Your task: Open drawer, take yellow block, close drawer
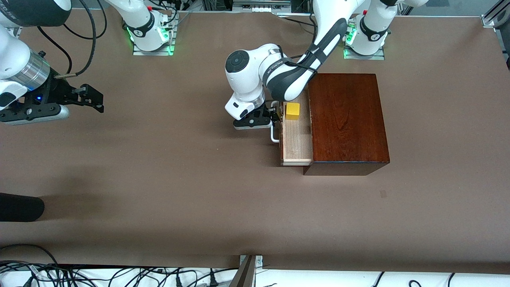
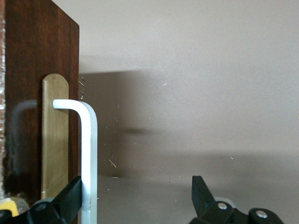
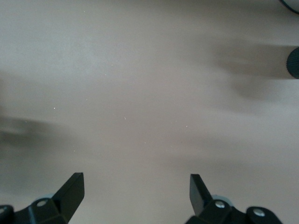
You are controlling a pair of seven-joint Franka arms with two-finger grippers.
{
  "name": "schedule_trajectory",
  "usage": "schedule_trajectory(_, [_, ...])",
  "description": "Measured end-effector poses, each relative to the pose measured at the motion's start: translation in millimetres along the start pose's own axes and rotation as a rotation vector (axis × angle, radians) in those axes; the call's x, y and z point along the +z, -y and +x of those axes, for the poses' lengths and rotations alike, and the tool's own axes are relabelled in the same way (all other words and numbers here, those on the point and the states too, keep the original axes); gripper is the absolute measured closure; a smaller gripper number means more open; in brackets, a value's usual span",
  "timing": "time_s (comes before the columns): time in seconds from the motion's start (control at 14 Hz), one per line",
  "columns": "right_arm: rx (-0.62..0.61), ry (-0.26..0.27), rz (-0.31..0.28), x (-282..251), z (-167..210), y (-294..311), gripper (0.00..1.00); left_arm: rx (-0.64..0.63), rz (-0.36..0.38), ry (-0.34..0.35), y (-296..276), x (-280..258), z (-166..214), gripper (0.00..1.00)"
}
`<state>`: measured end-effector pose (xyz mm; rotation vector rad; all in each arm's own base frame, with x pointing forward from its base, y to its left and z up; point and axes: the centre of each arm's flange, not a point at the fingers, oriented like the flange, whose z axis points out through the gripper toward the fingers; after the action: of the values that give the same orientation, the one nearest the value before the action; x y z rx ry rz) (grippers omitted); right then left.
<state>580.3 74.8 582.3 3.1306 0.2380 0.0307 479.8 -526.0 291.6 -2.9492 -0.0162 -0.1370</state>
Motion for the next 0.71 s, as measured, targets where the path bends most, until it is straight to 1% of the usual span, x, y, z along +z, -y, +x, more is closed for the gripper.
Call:
schedule_trajectory(0.21, [0.001, 0.0, 0.0, 0.0, 0.0, -0.4, 0.0, -0.007, 0.031, 0.014, 3.2, -14.9, 1.3, 0.0])
schedule_trajectory(0.43, [0.008, 0.0, -0.001, 0.2, 0.0, -3.7, 0.0, -0.035, 0.067, 0.013, 22.0, -56.8, 8.0, 0.0])
schedule_trajectory(0.57, [0.01, 0.0, -0.001, 0.2, 0.0, -4.8, 0.0, -0.052, 0.085, 0.037, 51.9, -93.8, 17.8, 0.0])
schedule_trajectory(0.71, [0.012, 0.001, -0.001, 1.1, 0.5, -5.7, 0.0, -0.017, 0.091, 0.061, 99.4, -129.7, 38.5, 0.0])
